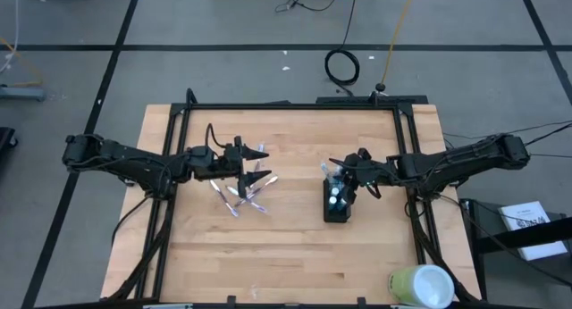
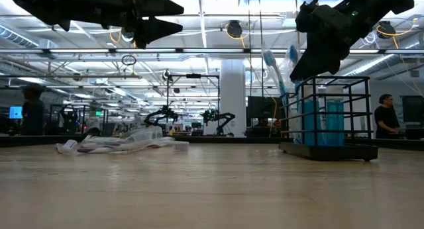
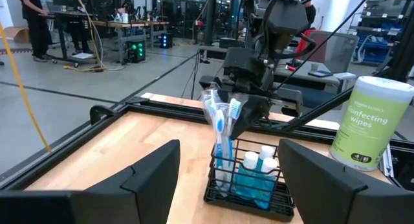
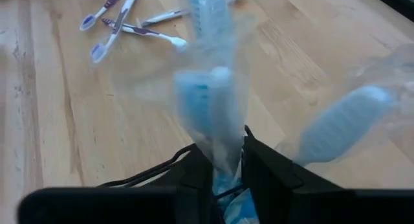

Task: Pick & Place toothbrushing station
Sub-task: Put the blue toothbrush into the black organizer, then put the purple toothbrush into the black organizer

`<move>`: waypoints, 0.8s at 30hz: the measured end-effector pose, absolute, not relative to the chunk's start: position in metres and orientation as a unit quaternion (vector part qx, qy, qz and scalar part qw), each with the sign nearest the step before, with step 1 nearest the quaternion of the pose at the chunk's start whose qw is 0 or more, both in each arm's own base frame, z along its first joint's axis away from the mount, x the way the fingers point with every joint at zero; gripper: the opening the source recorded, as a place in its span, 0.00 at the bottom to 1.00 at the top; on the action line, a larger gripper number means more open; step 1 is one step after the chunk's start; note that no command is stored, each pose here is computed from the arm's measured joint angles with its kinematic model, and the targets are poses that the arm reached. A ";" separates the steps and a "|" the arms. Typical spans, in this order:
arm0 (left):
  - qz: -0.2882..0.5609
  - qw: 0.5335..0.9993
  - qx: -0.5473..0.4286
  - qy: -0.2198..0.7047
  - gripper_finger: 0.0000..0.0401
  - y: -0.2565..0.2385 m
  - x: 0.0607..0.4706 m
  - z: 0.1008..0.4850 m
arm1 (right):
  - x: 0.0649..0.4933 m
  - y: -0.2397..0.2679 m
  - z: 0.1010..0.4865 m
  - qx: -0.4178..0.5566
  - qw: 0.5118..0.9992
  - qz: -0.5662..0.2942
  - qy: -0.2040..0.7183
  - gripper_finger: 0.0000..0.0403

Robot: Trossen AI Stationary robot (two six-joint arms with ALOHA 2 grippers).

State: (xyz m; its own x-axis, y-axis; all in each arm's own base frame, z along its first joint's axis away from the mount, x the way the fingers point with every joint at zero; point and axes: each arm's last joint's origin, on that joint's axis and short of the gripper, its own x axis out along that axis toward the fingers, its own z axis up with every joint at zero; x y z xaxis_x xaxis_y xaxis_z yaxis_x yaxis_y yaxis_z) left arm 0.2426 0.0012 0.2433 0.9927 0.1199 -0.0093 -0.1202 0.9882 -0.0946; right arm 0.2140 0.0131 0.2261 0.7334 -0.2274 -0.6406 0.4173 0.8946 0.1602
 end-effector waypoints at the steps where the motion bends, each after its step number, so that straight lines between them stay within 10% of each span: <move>1: 0.060 0.997 -0.048 0.002 0.67 0.001 0.243 0.243 | 0.214 0.013 0.226 0.148 0.919 -0.175 0.320 0.21; 11: 0.060 0.997 -0.047 0.006 0.67 0.001 0.243 0.242 | 0.212 0.013 0.239 0.156 0.934 -0.164 0.276 0.44; 24: 0.062 0.997 -0.035 0.027 0.67 0.001 0.238 0.242 | 0.178 0.014 0.288 0.141 0.976 -0.091 0.138 0.42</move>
State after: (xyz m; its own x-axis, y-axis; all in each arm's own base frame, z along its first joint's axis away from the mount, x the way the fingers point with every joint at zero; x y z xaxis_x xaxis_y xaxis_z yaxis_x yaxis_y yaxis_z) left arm 0.2381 0.0015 0.2421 0.9908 0.1214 -0.0590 -0.1253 0.9899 -0.0665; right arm 0.1782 0.0139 0.2876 0.9452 -0.1387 -0.2957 0.2168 0.9435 0.2505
